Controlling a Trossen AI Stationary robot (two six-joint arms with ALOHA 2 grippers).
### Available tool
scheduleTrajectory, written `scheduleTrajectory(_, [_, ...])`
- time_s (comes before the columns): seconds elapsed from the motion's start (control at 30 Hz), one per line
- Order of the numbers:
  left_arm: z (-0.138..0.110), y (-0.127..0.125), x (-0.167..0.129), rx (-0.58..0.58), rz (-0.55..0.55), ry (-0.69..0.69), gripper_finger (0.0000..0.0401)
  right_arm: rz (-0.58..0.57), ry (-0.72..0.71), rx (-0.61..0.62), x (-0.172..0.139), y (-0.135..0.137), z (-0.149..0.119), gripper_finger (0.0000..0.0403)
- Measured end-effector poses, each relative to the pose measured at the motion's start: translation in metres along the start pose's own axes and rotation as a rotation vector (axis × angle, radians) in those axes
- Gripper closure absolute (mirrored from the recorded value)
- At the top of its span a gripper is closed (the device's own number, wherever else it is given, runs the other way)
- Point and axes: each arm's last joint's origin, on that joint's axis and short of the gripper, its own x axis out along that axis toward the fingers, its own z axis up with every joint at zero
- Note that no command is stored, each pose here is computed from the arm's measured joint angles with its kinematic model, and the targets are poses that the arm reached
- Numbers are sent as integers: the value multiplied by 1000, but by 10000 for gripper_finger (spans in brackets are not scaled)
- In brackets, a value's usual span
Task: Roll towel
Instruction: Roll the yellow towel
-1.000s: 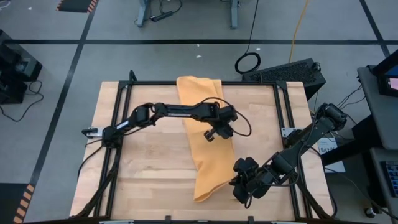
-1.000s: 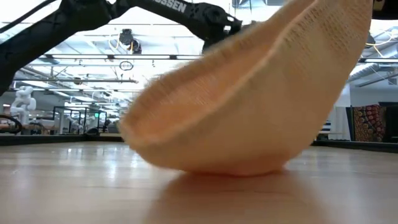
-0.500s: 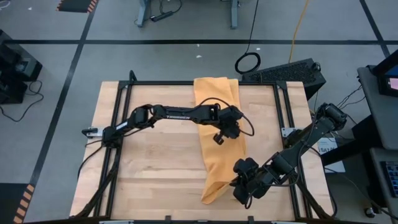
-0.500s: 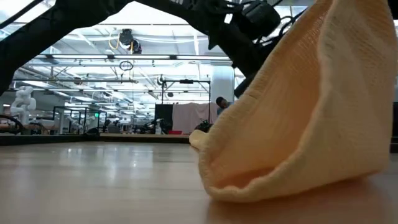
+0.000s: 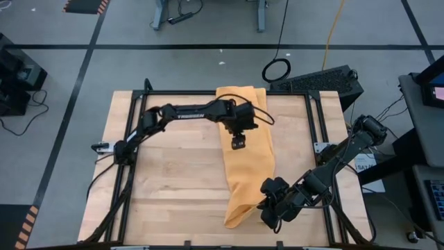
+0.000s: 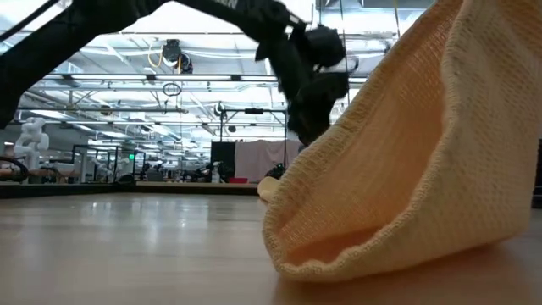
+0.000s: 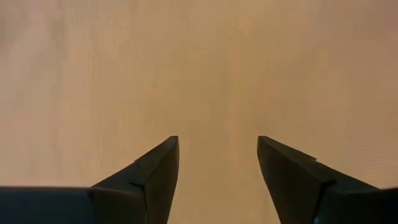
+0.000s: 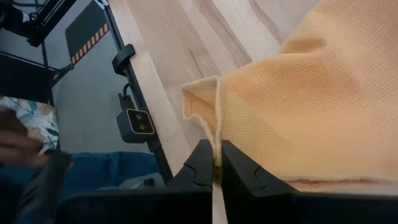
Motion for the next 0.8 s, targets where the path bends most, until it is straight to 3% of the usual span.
scheduleTrajectory(0.1, [-13, 15, 8, -138, -27, 55, 182, 1, 0, 3, 0, 0, 0, 403])
scheduleTrajectory(0.17, [-16, 21, 6, -261, -107, 77, 189, 1, 1, 2, 0, 0, 0, 403])
scheduleTrajectory(0.27, [-18, 12, -6, -368, -179, 119, 200, 3, 4, -2, -1, 1, -2, 403])
scheduleTrajectory(0.53, [-21, -67, -40, -312, -155, 166, 220, -49, 29, -56, -1, -4, -6, 403])
scheduleTrajectory(0.67, [-39, -115, -49, -344, -177, 165, 221, -81, 42, -101, -2, -7, -7, 403])
scheduleTrajectory(0.8, [-66, -169, -58, -373, -256, 75, 221, -100, 52, -146, -2, -9, -8, 403])
